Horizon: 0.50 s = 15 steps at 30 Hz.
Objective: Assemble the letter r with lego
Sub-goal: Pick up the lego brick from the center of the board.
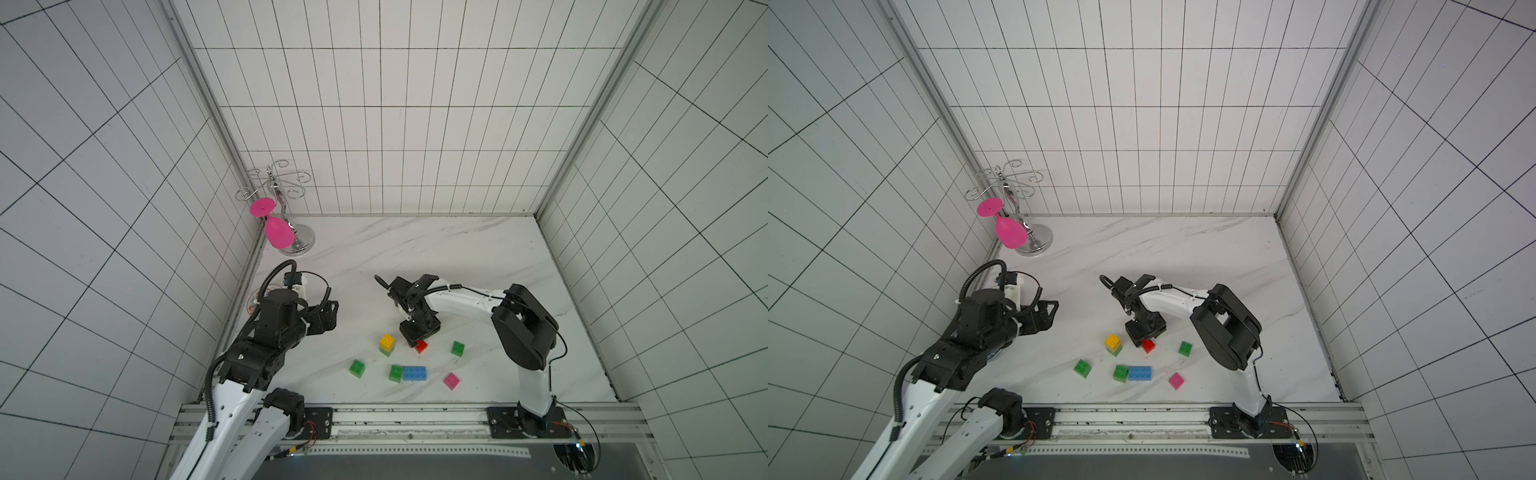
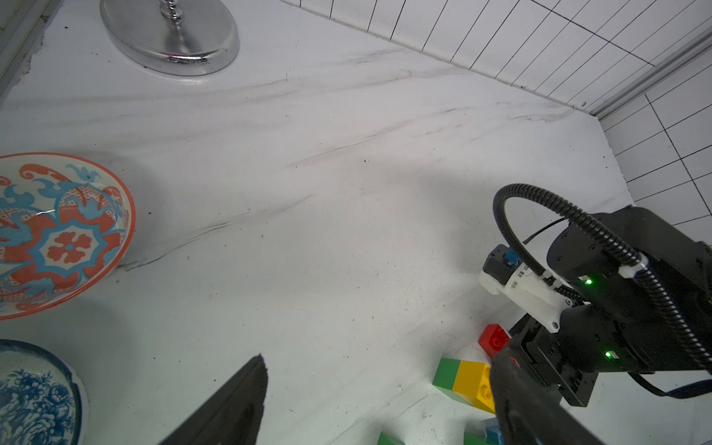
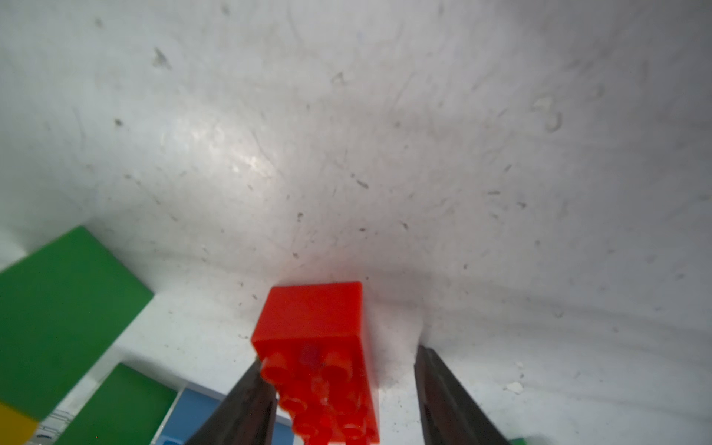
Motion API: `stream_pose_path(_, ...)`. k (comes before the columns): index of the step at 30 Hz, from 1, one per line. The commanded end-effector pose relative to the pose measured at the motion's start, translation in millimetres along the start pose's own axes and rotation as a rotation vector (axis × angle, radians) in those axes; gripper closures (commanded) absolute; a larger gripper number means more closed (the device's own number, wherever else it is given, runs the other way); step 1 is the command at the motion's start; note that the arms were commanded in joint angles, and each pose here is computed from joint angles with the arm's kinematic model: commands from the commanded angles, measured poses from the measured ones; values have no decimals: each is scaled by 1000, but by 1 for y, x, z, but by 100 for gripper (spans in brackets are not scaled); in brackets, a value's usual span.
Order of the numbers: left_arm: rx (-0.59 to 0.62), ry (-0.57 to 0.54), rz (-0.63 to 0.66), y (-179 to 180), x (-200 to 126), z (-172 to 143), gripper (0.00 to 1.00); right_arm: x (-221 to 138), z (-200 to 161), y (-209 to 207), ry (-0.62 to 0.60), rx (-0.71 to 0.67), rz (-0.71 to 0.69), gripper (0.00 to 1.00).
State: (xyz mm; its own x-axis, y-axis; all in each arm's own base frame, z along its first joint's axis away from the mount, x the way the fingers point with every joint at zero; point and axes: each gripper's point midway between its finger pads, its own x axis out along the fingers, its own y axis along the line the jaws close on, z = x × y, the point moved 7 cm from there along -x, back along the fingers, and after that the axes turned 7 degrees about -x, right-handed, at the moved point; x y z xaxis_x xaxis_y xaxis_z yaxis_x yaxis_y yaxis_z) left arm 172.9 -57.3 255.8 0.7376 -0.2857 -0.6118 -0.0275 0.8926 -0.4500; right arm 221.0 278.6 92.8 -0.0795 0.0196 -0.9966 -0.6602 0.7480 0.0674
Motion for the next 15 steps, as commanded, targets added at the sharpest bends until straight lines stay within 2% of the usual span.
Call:
stream_pose_path(1, 15, -13, 2, -1, 0, 3, 9, 0, 3, 2, 29, -7, -30, 50)
stream_pose_path(2, 16, -9, 2, -1, 1, 3, 9, 1, 4, 2, 33, -4, -32, 56)
stream_pose_path(6, 18, 4, 2, -2, 3, 2, 9, 1, 4, 2, 47, 23, -39, 95)
stream_pose_path(7, 18, 5, 2, -2, 3, 2, 9, -1, 4, 2, 48, 35, -49, 100)
stream_pose_path(11, 21, 17, -25, -5, 3, 1, 9, -24, 1, -12, 24, 163, -116, 100)
stream_pose_path(15, 40, 69, -144, -20, 5, -6, 9, -66, -19, -44, -103, 398, -140, 100)
